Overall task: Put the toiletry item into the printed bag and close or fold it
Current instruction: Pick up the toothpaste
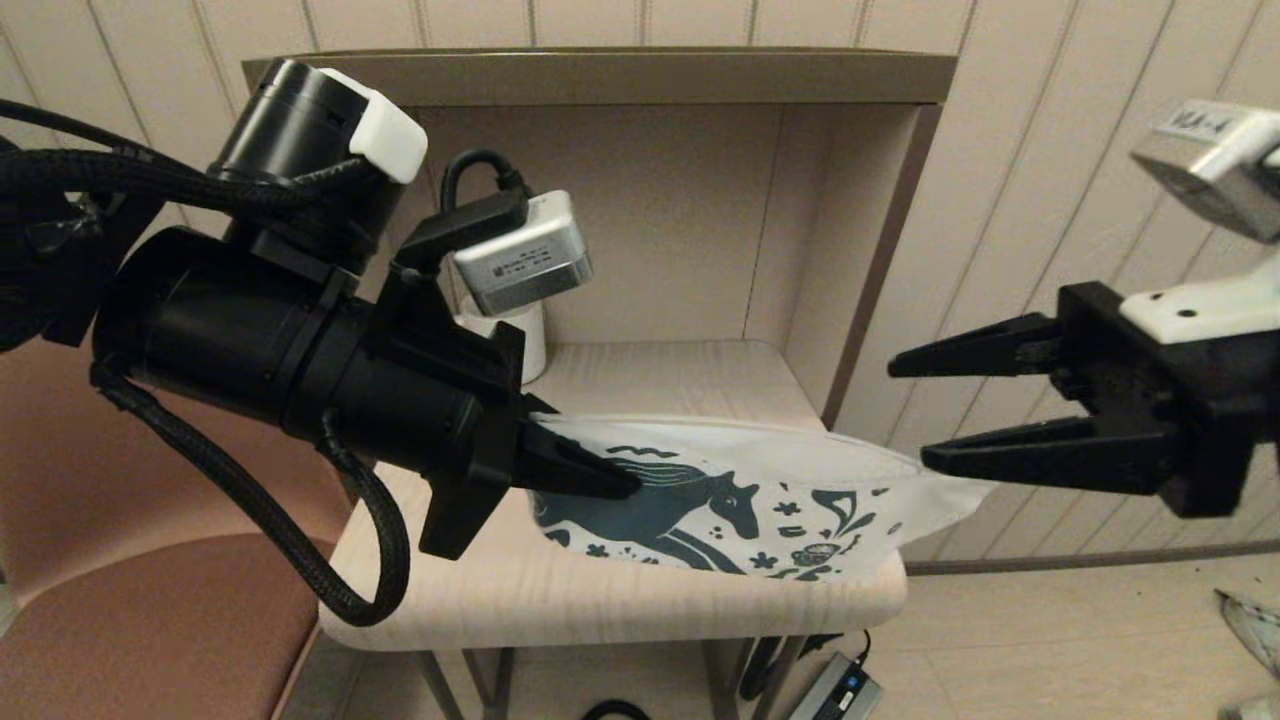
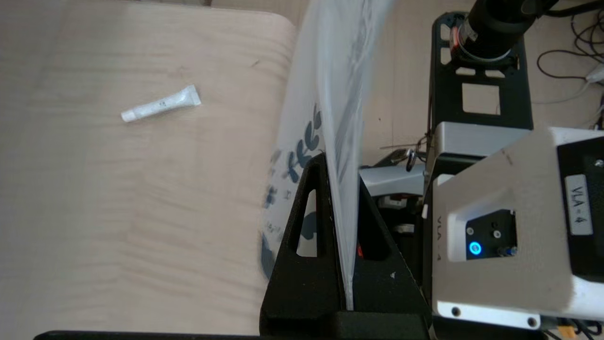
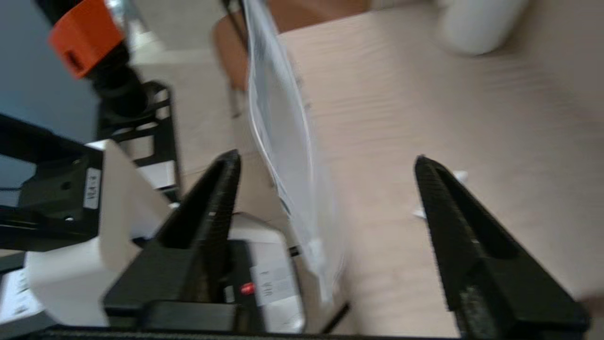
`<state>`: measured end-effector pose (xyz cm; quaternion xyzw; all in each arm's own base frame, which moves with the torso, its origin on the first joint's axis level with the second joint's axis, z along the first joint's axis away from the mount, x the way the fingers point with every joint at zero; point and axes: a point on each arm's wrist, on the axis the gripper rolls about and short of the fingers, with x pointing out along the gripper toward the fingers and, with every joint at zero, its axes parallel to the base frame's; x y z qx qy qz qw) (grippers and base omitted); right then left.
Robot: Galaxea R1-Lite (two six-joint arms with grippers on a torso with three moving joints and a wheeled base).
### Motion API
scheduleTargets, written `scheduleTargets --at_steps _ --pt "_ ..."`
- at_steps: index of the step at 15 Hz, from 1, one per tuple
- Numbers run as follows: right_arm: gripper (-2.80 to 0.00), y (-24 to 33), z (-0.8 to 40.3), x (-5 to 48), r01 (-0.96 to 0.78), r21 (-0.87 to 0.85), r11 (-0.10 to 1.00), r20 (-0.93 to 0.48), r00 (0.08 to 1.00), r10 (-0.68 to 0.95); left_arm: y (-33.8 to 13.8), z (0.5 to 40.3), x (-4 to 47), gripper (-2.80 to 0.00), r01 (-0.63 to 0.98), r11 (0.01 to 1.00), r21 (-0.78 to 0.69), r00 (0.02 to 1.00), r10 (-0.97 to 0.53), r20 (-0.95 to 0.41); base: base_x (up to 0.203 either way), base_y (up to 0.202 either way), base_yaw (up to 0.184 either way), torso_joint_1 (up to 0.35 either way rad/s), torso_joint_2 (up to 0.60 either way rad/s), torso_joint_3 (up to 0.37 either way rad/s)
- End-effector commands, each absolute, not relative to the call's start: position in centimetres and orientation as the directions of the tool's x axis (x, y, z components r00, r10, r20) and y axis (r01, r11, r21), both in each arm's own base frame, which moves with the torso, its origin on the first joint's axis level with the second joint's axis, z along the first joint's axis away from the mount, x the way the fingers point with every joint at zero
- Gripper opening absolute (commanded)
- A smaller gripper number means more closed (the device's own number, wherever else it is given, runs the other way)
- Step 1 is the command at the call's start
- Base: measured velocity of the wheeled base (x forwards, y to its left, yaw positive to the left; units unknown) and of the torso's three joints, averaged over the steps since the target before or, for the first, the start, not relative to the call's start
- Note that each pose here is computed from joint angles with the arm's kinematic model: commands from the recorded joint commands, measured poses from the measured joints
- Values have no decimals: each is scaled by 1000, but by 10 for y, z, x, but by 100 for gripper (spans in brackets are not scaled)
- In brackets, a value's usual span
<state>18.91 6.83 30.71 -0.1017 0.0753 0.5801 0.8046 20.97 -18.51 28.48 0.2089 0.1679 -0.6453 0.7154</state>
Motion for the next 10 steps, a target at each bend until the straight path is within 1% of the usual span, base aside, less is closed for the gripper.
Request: scheduleTargets --at_steps 1,3,4,6,8,10 --pt "0 54 320 176 -925 -128 357 -203 377 904 -185 278 210 -280 995 75 64 98 -846 -525 0 0 0 0 0 0" --pt "0 47 322 177 -918 -127 376 -194 395 898 -179 276 207 -280 995 84 62 104 -842 -529 0 0 0 0 0 0" --pt "0 45 319 179 -916 -115 384 -198 400 895 -170 275 208 -280 992 115 59 128 -837 -532 0 0 0 0 0 0" --pt "0 45 309 186 -916 -63 395 -221 399 890 -150 274 215 -280 980 191 54 190 -827 -528 0 0 0 0 0 0" --pt "0 47 299 202 -914 -25 404 -241 398 885 -124 273 231 -280 955 293 46 274 -810 -519 0 0 0 0 0 0" --pt "0 48 289 218 -906 6 422 -264 406 875 -103 275 241 -280 932 361 21 323 -805 -498 0 0 0 0 0 0"
